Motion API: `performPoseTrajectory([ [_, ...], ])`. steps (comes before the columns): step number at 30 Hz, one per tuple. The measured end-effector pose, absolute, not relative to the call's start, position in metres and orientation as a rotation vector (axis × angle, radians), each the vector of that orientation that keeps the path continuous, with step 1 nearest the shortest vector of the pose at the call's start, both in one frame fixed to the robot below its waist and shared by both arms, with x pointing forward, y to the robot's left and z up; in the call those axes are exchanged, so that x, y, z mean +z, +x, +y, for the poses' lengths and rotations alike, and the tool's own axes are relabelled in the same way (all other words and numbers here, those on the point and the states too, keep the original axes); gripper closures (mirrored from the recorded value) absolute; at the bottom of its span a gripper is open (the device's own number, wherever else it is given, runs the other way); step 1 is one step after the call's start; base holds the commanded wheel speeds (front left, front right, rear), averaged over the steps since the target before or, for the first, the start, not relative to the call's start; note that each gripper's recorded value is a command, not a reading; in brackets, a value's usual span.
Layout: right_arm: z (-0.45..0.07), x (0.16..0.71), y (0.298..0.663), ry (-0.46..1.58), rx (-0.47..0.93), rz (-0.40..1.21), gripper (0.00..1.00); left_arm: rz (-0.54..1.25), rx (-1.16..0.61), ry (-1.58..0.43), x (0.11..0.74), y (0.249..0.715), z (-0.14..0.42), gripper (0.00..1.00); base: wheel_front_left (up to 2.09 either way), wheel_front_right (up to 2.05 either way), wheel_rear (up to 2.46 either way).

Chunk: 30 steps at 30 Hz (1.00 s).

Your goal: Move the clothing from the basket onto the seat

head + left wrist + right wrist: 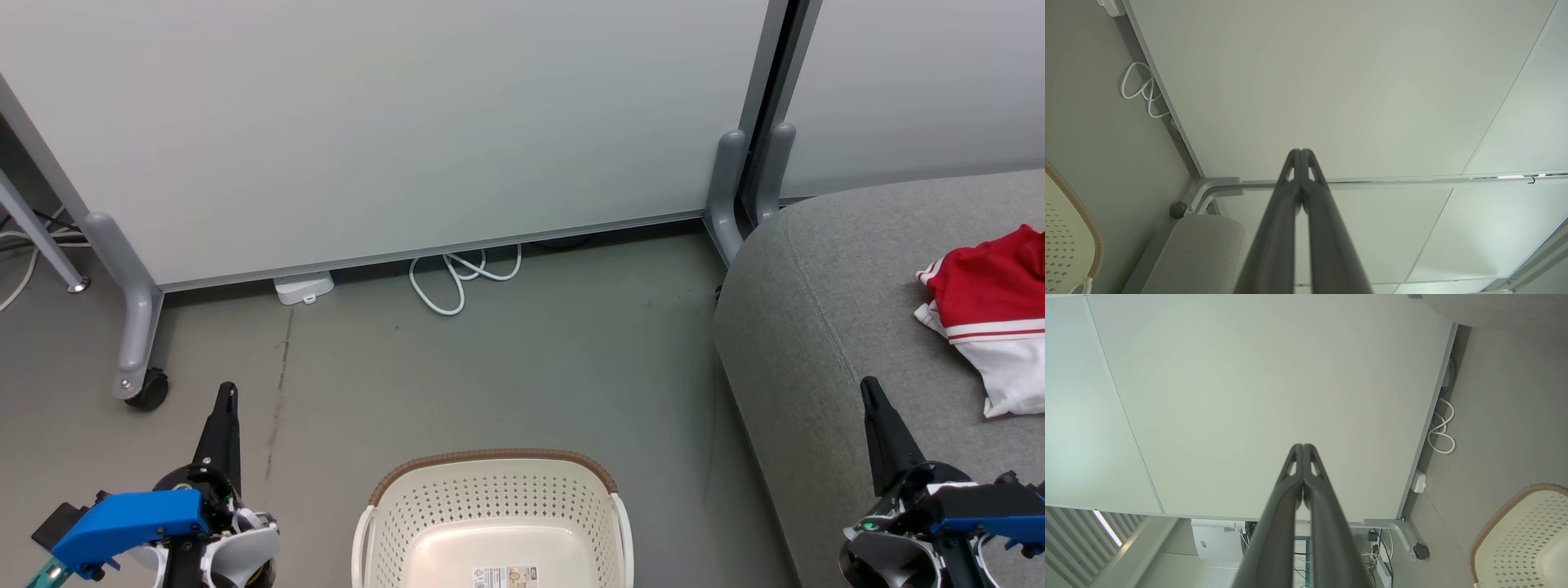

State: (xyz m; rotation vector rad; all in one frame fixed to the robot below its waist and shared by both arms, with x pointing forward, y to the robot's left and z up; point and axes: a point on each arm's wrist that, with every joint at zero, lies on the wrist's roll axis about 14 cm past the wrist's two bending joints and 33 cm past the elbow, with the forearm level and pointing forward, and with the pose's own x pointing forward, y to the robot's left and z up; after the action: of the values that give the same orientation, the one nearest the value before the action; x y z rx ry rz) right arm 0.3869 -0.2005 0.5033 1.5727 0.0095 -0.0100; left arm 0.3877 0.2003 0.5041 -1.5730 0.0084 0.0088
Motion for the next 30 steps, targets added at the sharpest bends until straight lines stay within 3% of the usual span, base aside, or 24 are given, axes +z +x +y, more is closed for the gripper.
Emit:
performPoseTrajectory([
  [30, -0.2004, 0.5034, 0.387, 1.573, -0.01, 0.009, 1.0, 0.008, 0.009, -1.573, 0.5041, 0.3877, 0.2003, 1.0, 0.0, 0.0, 0.0],
])
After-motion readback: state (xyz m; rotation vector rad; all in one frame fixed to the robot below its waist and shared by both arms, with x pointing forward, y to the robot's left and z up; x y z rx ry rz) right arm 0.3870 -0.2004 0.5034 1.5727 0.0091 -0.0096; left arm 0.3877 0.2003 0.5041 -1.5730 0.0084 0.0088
